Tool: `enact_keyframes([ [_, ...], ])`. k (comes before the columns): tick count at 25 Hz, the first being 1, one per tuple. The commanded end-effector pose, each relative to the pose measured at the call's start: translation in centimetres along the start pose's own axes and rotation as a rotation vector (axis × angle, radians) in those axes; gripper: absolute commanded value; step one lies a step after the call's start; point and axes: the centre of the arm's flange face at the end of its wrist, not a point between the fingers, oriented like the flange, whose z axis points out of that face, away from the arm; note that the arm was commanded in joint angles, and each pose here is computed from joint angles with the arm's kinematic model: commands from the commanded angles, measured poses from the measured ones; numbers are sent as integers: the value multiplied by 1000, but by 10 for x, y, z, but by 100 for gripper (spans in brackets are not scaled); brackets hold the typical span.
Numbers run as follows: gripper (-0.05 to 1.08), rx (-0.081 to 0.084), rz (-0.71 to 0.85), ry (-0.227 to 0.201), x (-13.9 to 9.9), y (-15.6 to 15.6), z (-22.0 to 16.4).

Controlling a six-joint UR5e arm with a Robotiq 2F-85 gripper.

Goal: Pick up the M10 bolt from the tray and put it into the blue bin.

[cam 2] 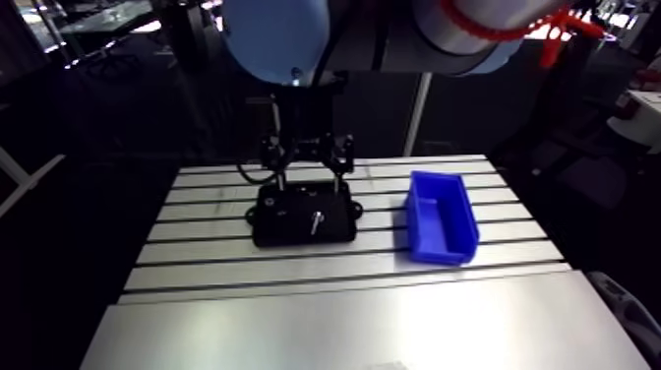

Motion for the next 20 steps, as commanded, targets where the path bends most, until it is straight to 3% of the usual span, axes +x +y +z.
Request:
enact_keyframes([
  [1,11,0,3,-17,0,1,22],
  [5,18,-1,10,-31,1,1,31],
  [10,26,-1,13,-15,-1,0,41],
  [20,31,-2,17,-8,1,1,57],
])
